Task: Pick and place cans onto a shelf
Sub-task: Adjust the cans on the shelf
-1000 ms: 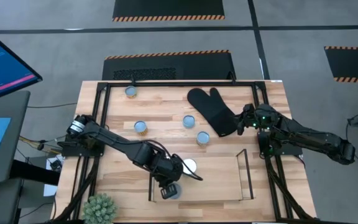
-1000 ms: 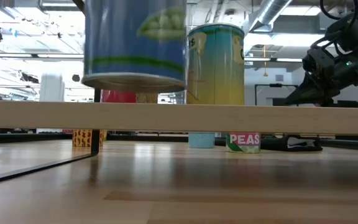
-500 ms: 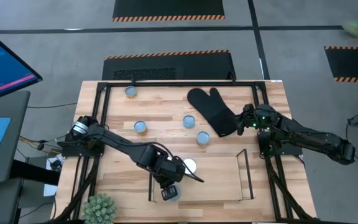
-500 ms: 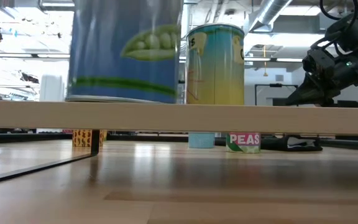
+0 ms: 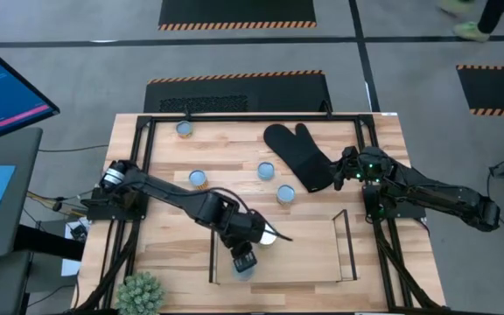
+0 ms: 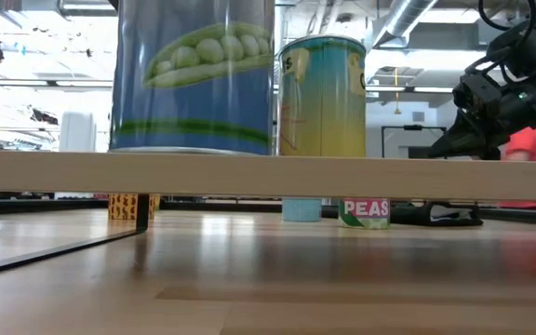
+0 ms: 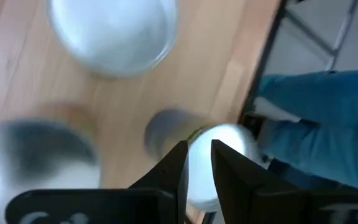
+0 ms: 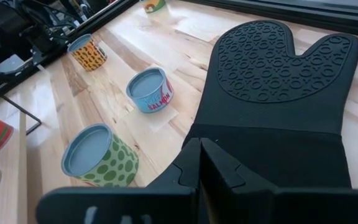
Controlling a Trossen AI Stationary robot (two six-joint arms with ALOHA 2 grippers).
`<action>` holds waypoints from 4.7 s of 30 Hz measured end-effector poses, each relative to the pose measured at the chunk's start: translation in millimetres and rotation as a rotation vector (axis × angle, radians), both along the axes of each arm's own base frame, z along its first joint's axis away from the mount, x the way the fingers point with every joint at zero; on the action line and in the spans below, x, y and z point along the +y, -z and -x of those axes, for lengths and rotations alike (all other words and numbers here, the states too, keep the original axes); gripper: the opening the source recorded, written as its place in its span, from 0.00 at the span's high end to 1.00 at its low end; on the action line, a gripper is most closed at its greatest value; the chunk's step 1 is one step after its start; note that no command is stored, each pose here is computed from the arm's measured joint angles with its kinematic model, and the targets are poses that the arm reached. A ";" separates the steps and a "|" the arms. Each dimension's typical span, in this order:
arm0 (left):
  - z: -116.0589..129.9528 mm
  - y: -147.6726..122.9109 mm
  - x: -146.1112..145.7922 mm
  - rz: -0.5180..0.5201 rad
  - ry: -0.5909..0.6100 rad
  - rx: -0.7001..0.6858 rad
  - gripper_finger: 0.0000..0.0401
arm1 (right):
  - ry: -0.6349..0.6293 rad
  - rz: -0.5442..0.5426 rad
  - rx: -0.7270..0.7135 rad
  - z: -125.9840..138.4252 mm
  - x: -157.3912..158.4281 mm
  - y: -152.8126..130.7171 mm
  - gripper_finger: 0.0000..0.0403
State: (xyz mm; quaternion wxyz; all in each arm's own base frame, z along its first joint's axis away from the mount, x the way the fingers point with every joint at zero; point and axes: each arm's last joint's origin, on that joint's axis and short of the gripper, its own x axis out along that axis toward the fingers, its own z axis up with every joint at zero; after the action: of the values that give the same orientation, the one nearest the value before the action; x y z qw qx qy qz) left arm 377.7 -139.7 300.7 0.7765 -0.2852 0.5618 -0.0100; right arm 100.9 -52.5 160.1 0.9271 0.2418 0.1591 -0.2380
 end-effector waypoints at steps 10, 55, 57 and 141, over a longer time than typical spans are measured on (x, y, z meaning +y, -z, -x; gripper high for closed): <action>-12.2 -28.5 -16.5 -0.102 -0.043 -0.299 0.86 | 0.000 -0.025 0.045 1.9 1.1 4.5 0.92; -8.3 1.2 -46.1 -0.401 0.251 -0.236 1.00 | -0.047 -0.054 0.076 2.1 4.8 7.9 0.92; -7.2 1.8 -46.2 -0.396 0.279 -0.226 1.00 | -0.046 -0.054 0.076 2.1 4.8 8.0 0.92; -18.0 32.0 -118.1 -0.433 0.054 0.001 1.00 | -0.045 -0.088 0.143 5.5 6.5 14.1 0.92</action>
State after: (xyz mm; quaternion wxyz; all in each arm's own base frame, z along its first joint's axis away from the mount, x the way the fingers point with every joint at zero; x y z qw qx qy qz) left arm 395.7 -257.9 268.7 0.8187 -0.0967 0.5588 0.0902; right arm 95.4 -46.0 146.0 0.9070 0.2610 0.2407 -0.2264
